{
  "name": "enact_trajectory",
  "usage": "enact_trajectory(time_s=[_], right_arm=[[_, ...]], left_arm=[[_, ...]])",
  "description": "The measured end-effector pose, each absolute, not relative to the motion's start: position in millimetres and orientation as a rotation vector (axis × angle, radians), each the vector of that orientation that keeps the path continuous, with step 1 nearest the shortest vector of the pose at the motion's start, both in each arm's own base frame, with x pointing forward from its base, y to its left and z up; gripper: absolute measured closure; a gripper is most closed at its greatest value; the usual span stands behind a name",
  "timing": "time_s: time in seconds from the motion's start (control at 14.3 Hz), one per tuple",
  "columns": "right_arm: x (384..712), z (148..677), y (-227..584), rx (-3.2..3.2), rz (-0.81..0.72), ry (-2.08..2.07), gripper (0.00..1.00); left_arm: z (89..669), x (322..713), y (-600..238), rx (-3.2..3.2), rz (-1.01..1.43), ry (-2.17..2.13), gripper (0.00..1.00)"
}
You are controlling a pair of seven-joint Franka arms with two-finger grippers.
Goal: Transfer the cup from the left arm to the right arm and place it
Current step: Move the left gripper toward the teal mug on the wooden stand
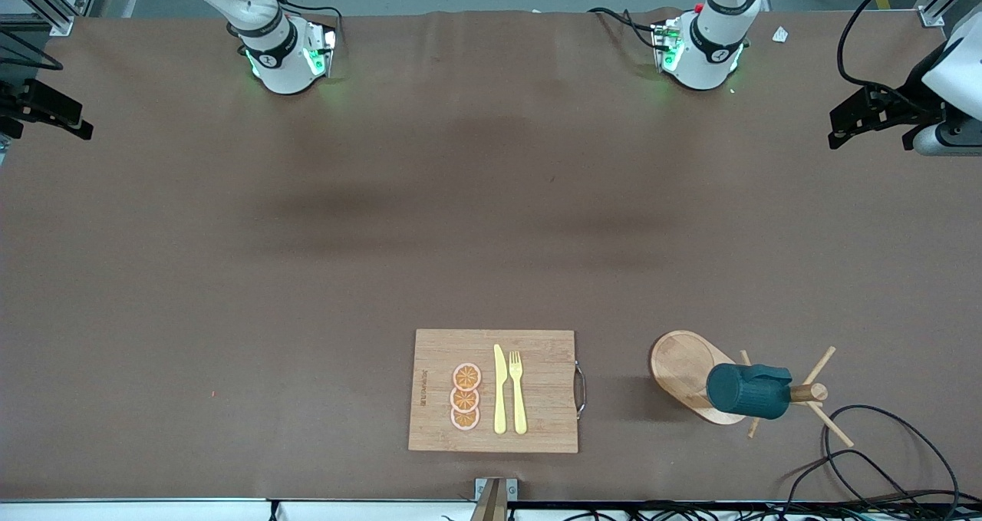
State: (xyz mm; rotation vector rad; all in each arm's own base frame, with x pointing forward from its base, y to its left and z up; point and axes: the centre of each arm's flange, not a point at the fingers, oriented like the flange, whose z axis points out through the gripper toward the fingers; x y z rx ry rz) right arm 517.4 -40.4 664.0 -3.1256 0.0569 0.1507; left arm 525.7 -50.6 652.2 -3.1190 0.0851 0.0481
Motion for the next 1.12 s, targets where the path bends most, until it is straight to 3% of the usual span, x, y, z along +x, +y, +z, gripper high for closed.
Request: enact_trajectory(time_s=[0.63, 1.12], right_arm=[[517, 664, -40, -3.126, 0.150, 0.056, 0.00], [518, 664, -40, -3.126, 0.149, 0.055, 0.00]], left_arm=[[646, 531, -47, -3.121, 0.065, 0.077, 0.00], [618, 576, -44, -3.137, 0.076, 0.005, 0.00]])
